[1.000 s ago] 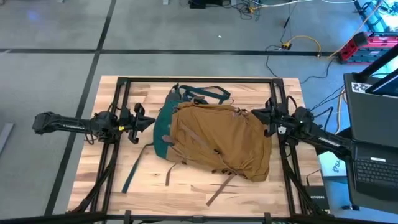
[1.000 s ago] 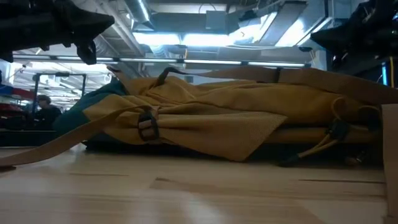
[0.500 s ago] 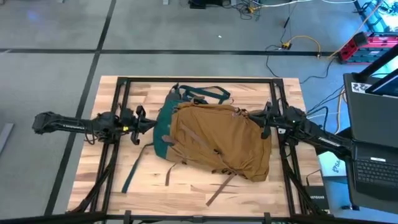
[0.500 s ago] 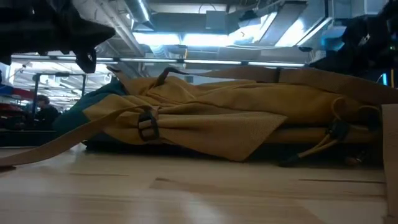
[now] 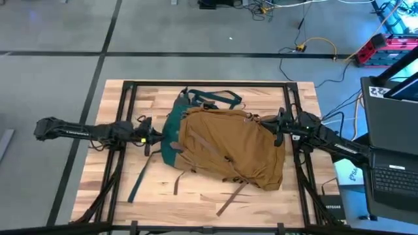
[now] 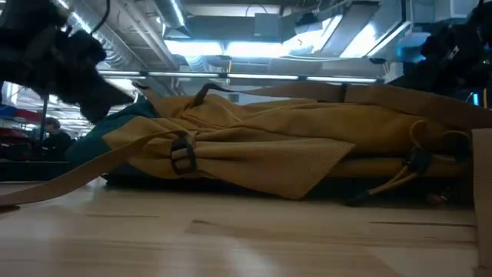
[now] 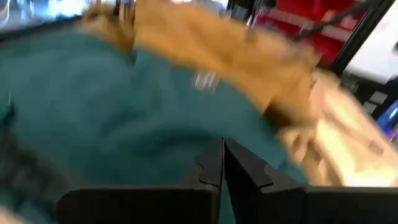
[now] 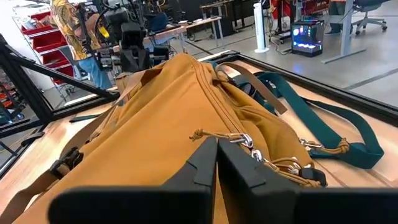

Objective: Unpack backpack
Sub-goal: Return to Home Position

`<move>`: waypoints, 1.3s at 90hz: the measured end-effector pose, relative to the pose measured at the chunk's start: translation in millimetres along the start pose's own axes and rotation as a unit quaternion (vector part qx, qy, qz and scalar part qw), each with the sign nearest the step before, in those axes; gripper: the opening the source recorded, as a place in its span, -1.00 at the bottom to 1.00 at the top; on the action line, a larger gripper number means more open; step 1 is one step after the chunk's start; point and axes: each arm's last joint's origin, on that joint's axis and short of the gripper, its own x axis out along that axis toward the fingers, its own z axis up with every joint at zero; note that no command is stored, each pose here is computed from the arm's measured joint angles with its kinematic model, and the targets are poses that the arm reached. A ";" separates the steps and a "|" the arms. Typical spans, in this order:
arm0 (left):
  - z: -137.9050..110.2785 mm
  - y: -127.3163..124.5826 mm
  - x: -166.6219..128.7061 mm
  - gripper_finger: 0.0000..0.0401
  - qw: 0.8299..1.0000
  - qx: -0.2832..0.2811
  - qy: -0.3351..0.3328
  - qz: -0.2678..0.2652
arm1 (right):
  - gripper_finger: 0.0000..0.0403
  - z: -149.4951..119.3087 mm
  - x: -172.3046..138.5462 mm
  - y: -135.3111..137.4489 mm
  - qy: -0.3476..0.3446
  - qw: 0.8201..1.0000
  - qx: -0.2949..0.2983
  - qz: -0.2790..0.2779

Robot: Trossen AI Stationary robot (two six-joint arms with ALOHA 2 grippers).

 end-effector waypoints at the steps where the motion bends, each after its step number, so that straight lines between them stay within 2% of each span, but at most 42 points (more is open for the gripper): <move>1: -0.8 0.2 0.0 -1.00 1.000 0.001 0.004 0.001 | -1.00 0.0 0.0 0.0 0.000 1.000 0.000 0.000; 13: -10.5 3.1 -0.5 -1.00 0.998 0.007 0.054 0.015 | -1.00 -0.1 0.0 0.0 0.001 1.000 0.000 0.001; 19: -11.2 3.2 -0.2 -1.00 0.998 0.007 0.058 0.015 | -1.00 -0.1 0.0 0.0 0.001 1.000 0.000 0.001; 117: -11.4 3.3 -0.2 -1.00 0.998 0.007 0.060 0.015 | -1.00 -0.2 0.0 0.0 0.001 1.000 0.000 0.000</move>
